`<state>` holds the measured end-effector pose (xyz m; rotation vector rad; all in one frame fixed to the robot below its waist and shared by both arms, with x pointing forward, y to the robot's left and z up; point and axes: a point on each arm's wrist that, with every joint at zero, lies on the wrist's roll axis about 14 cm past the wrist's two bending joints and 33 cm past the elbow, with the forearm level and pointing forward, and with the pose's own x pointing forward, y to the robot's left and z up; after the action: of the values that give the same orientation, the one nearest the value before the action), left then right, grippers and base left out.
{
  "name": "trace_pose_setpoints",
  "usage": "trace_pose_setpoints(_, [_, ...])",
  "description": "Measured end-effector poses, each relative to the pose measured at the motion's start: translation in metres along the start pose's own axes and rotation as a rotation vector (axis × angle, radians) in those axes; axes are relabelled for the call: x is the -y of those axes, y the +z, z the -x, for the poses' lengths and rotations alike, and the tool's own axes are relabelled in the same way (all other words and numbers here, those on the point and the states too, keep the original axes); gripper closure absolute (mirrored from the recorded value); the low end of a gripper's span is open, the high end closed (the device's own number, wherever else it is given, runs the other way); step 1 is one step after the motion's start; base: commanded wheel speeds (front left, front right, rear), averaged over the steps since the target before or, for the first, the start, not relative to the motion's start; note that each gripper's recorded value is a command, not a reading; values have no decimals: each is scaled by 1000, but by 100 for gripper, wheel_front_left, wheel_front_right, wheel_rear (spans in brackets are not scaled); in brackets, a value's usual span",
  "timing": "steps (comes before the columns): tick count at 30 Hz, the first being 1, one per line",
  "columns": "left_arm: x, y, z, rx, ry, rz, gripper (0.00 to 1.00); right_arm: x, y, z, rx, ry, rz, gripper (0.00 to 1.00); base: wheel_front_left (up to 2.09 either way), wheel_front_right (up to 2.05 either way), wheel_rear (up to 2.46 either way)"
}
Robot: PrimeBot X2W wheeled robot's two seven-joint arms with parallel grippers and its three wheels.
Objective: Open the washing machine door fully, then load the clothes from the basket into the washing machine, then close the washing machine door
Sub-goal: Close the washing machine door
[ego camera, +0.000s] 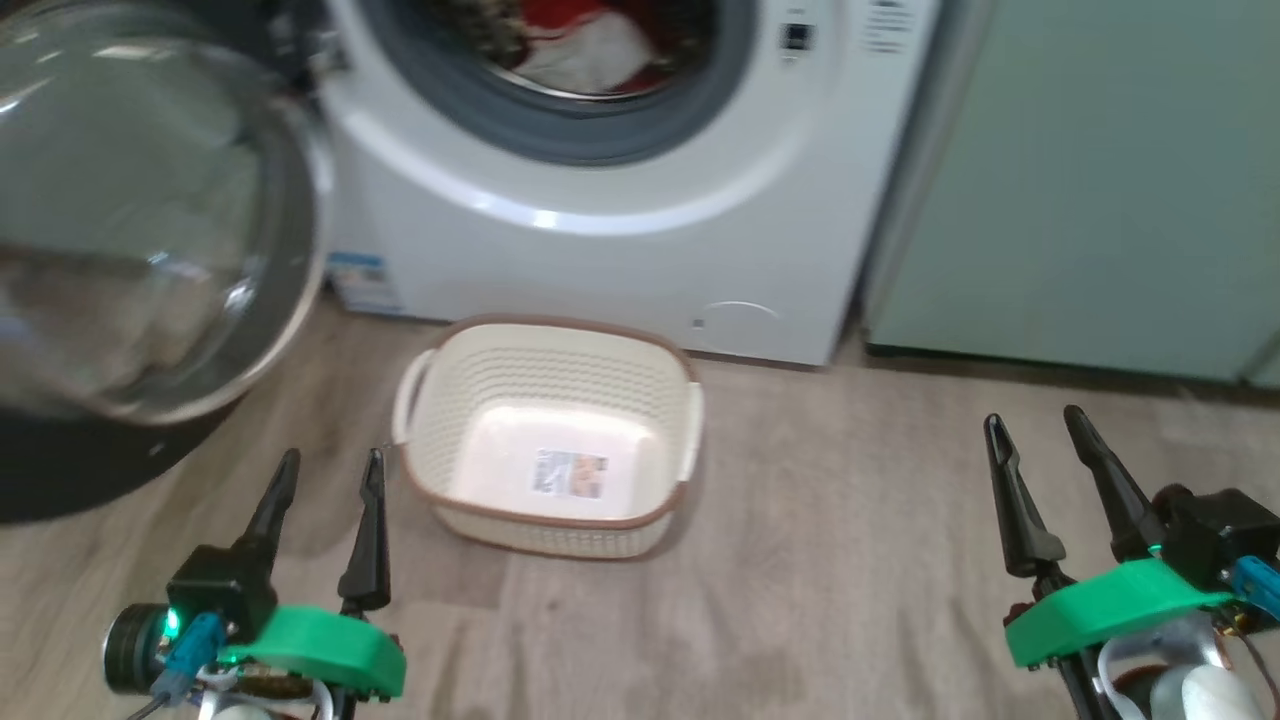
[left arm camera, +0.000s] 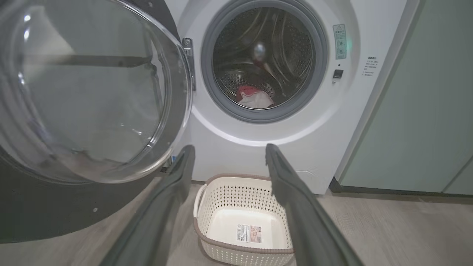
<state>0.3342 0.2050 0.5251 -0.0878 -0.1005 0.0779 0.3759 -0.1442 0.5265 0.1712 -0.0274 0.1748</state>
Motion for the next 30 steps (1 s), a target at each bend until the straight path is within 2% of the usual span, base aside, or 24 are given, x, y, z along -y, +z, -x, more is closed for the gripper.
trace_pose_setpoints(6, [-41,7,26,16,144,-11,0,-44,-7,-23,-19,137,-7,0,0,0,0])
trace_pose_setpoints(17, [-97,20,78,45,365,-16,0,-115,-19,-45,-52,341,-19,0,0,0,0])
trace_pose_setpoints(30, [-103,21,84,45,388,-15,0,-126,-23,-47,-64,376,-24,0,0,0,0])
